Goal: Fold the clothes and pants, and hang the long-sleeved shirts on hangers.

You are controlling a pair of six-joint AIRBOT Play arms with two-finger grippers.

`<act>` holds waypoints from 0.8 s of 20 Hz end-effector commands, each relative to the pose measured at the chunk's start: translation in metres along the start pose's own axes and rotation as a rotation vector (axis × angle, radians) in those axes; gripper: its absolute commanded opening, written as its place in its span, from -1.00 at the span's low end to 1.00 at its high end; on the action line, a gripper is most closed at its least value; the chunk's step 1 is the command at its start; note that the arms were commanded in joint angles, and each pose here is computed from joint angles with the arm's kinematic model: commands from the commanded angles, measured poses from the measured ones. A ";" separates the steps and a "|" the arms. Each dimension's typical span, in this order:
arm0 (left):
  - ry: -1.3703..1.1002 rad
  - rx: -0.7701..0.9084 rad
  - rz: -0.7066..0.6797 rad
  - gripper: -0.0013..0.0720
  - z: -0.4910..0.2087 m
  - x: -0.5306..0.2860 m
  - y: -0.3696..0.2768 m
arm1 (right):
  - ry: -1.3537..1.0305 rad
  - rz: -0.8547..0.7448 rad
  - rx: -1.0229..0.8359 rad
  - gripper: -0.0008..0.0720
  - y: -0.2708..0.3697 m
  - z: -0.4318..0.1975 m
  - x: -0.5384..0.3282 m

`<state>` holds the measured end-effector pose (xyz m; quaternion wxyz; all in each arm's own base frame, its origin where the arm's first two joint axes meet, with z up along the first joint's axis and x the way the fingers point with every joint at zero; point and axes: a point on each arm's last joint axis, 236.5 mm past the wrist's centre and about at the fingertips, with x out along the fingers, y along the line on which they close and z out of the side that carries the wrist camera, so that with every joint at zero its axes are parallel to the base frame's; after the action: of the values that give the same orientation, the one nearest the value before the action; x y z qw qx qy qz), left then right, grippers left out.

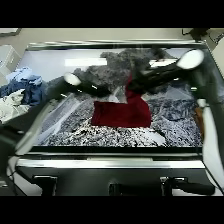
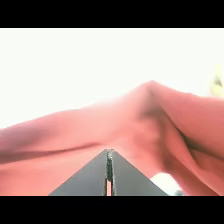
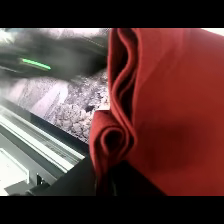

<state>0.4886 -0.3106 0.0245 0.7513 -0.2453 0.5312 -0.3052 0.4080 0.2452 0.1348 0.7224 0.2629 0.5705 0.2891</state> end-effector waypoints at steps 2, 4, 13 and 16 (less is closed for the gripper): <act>-0.132 0.051 0.195 -0.89 0.038 -0.171 0.051 | 0.039 -0.009 0.067 -0.88 -0.017 0.002 0.133; -0.214 0.087 0.204 -0.89 0.042 -0.220 0.032 | 0.075 -0.025 0.151 -0.87 -0.033 -0.012 0.190; -0.299 0.234 0.192 -0.89 0.028 -0.272 -0.028 | 0.018 -0.020 0.171 0.90 -0.097 0.039 0.070; -0.295 0.234 0.191 -0.89 0.027 -0.272 -0.029 | 0.046 -0.328 0.330 0.83 -0.226 0.021 -0.032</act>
<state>0.4449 -0.1342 0.2269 0.8698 -0.1532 0.3965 -0.2505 0.4761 0.1912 0.0135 0.6995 0.3166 0.6127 0.1873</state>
